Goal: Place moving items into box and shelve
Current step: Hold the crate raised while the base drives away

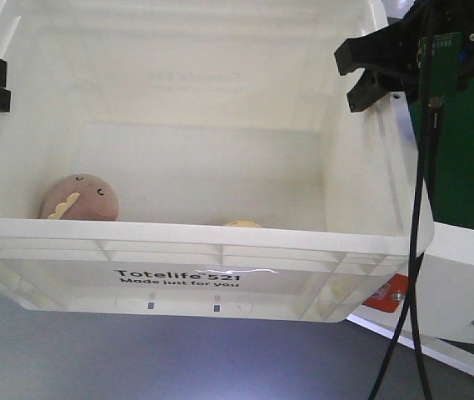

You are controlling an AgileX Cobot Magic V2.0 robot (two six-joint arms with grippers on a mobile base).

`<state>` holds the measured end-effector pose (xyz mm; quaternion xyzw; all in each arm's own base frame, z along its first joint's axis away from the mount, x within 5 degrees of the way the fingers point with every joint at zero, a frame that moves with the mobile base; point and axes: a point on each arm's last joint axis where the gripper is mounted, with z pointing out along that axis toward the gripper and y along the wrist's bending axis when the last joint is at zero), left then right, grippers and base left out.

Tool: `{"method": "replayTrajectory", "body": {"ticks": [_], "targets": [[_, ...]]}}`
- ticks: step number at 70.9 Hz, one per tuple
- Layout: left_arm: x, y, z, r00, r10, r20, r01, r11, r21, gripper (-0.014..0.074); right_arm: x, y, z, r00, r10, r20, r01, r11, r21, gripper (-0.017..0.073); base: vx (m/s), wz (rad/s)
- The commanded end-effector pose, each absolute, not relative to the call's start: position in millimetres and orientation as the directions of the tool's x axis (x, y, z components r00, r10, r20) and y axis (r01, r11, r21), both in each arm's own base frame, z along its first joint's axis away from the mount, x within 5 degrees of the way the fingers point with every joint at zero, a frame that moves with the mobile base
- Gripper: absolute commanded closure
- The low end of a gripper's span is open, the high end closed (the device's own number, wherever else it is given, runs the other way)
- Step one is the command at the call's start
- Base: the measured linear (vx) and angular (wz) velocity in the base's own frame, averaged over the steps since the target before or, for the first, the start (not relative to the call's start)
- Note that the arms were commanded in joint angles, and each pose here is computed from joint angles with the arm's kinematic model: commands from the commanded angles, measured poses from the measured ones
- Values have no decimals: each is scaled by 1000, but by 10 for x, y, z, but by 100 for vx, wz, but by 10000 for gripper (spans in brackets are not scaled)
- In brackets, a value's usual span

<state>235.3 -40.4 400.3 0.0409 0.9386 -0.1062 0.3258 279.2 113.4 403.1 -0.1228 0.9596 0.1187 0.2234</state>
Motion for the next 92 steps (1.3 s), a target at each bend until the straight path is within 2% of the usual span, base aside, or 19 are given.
{"method": "replayTrajectory", "body": {"ticks": [1,92], "targets": [[2299,-506,4340,-644,-102,-758,196,936,-292,598,2653,1226,4375,-784,-136,-606,-374,882,285,562,-10,40],[2299,-506,4340,-644,-102,-758,196,936,-292,598,2652,1226,4375,-784,-137,-605,-374,882,285,562,-9,38]]}}
